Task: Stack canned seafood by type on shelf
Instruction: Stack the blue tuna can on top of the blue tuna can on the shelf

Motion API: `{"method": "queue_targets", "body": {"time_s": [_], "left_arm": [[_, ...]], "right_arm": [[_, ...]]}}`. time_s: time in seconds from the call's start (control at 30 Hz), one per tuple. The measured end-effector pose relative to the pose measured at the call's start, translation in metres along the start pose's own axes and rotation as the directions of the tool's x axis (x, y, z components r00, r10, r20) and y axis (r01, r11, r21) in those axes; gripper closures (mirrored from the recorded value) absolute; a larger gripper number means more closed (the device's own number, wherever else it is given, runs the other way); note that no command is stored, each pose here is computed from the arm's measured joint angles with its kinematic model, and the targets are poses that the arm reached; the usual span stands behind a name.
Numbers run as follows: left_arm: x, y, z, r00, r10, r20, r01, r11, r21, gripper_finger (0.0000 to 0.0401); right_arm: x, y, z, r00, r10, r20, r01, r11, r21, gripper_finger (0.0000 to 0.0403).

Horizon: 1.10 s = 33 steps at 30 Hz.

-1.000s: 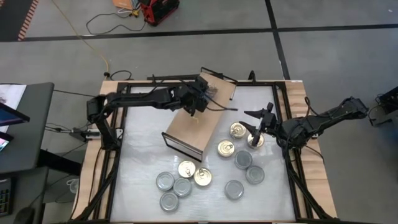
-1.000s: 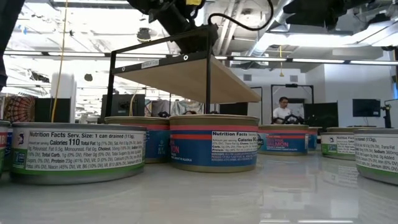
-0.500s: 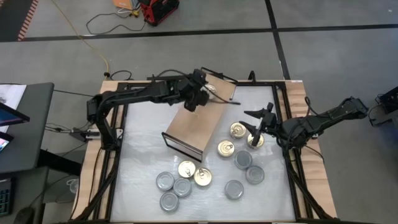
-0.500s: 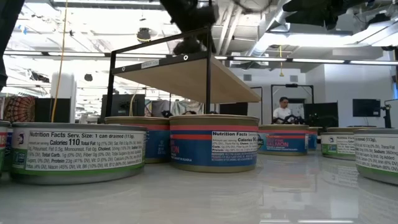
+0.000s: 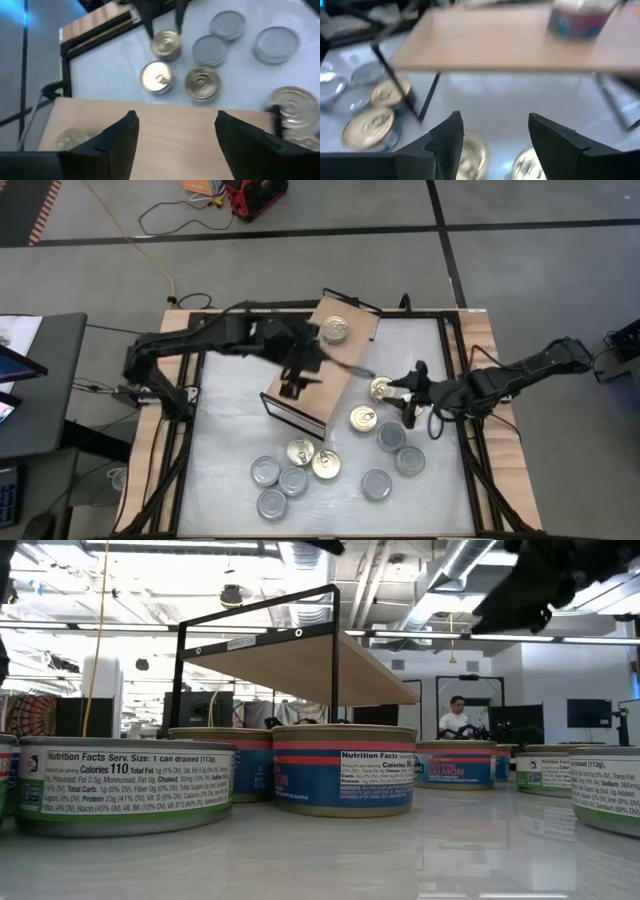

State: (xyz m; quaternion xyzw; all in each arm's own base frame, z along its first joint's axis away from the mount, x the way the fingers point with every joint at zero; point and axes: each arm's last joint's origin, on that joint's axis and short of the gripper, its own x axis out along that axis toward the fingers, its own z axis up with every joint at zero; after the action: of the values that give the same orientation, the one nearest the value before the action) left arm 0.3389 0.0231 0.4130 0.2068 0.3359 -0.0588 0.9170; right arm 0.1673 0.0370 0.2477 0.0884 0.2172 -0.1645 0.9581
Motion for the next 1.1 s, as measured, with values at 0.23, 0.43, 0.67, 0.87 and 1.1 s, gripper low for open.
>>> {"method": "queue_targets", "body": {"time_s": [0.23, 0.43, 0.67, 0.87, 1.1], "left_arm": [[-0.018, -0.061, -0.021, 0.977, 0.11, 0.185, -0.103, 0.994, -0.049, 0.0188], [-0.027, -0.098, -0.044, 0.959, 0.136, 0.249, -0.091, 0.979, -0.184, 0.0191], [-0.015, -0.123, -0.061, 0.971, 0.078, 0.225, -0.013, 0.961, -0.278, 0.0191], [0.006, -0.152, -0.082, 0.953, 0.064, 0.295, 0.01, 0.97, -0.242, 0.0191], [0.002, -0.16, -0.097, 0.933, 0.084, 0.349, 0.004, 0.97, -0.243, 0.0191]], "right_arm": [[0.0, -0.022, 0.003, 0.932, -0.133, -0.338, 0.155, 0.987, 0.038, 0.0154], [0.008, -0.051, 0.004, 0.813, -0.002, -0.582, 0.059, 0.995, 0.079, 0.0154], [0.029, -0.083, -0.005, 0.68, 0.022, -0.733, 0.076, 0.992, 0.101, 0.0184], [0.049, -0.106, -0.013, 0.576, 0.001, -0.818, 0.121, 0.989, 0.087, 0.022], [0.066, -0.11, -0.009, 0.459, 0.01, -0.889, 0.052, 0.998, 0.039, 0.0225]]}}
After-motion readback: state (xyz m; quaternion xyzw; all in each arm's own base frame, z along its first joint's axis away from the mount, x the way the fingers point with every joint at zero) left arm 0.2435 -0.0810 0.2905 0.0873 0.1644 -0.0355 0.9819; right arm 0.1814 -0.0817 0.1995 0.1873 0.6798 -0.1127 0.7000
